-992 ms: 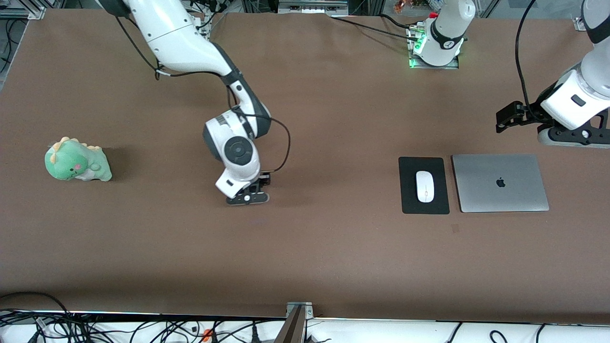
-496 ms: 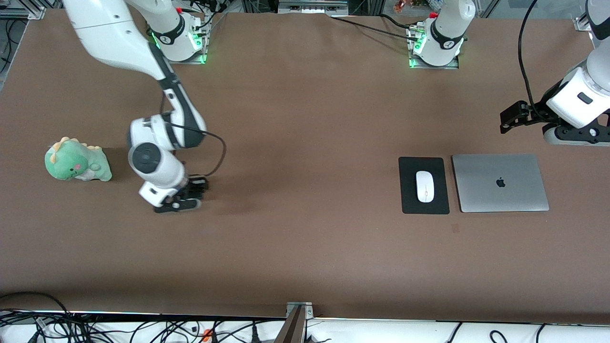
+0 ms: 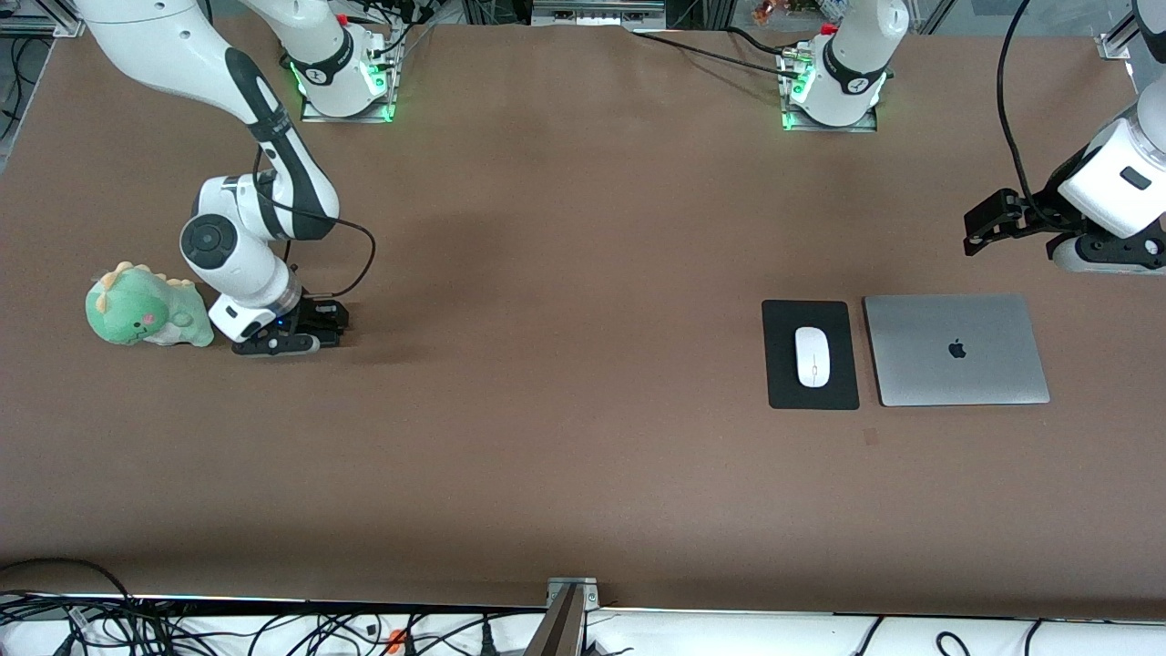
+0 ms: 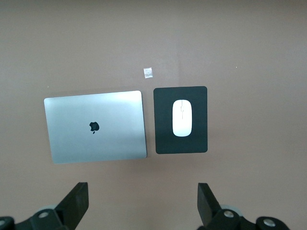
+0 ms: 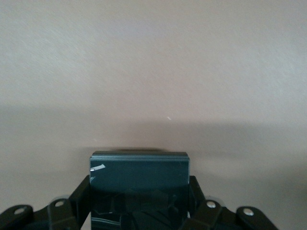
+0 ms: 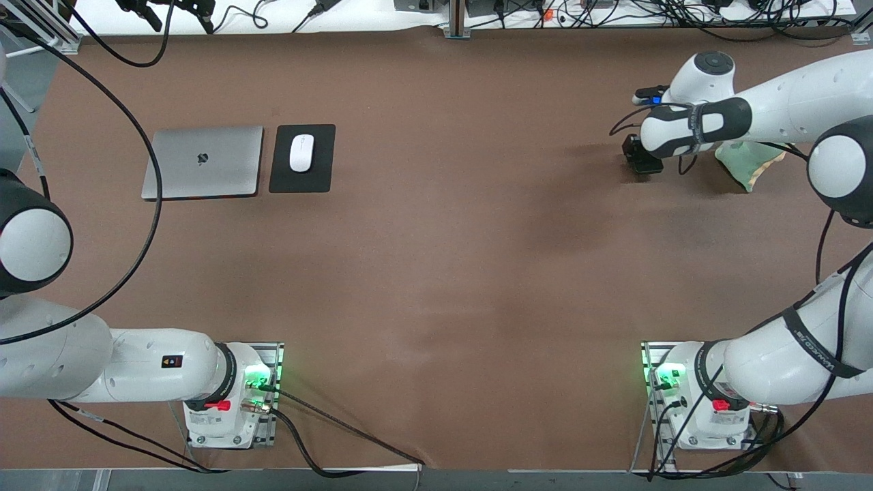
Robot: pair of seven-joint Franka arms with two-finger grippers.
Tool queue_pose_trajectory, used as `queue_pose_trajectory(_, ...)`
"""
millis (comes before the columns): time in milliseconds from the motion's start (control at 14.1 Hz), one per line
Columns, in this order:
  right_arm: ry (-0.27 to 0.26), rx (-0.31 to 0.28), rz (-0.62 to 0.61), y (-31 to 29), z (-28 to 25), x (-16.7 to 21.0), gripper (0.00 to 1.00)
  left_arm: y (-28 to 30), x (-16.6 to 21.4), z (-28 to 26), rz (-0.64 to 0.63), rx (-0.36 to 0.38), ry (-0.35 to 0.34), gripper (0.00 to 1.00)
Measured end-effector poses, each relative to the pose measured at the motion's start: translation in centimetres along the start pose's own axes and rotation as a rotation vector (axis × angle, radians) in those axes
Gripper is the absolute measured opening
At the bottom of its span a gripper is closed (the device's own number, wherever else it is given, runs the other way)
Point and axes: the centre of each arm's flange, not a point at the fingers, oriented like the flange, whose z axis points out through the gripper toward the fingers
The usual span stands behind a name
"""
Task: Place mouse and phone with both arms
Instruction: 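Carry the black phone with the right gripper toward the green plush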
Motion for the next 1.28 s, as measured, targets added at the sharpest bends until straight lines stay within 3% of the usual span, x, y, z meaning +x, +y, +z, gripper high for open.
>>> queue_pose_trajectory(354, 0.036, -0.001, 0.008, 4.8, 1.0, -1.8, 0.81, 0.4, 0.0, -0.1, 0.007, 0.000, 0.003, 1.00)
queue_pose_trajectory(708, 0.082, -0.001, 0.008, 5.1, 2.3, -3.1, 0.81, 0.6, 0.0, -0.2, 0.010, 0.000, 0.006, 1.00)
queue_pose_trajectory(850, 0.088, -0.001, 0.005, 5.0, 2.2, -3.0, 0.96, 0.6, 0.0, -0.2, 0.010, 0.000, 0.006, 1.00)
queue_pose_trajectory(992, 0.080, 0.001, 0.001, 4.9, 2.1, -2.9, 1.00, 0.6, 0.0, -0.2, 0.010, 0.000, 0.006, 1.00)
queue_pose_trajectory(1275, 0.009, 0.001, 0.001, 5.1, -1.5, -1.1, 1.00, 0.6, 0.0, -0.2, 0.010, 0.000, 0.006, 1.00)
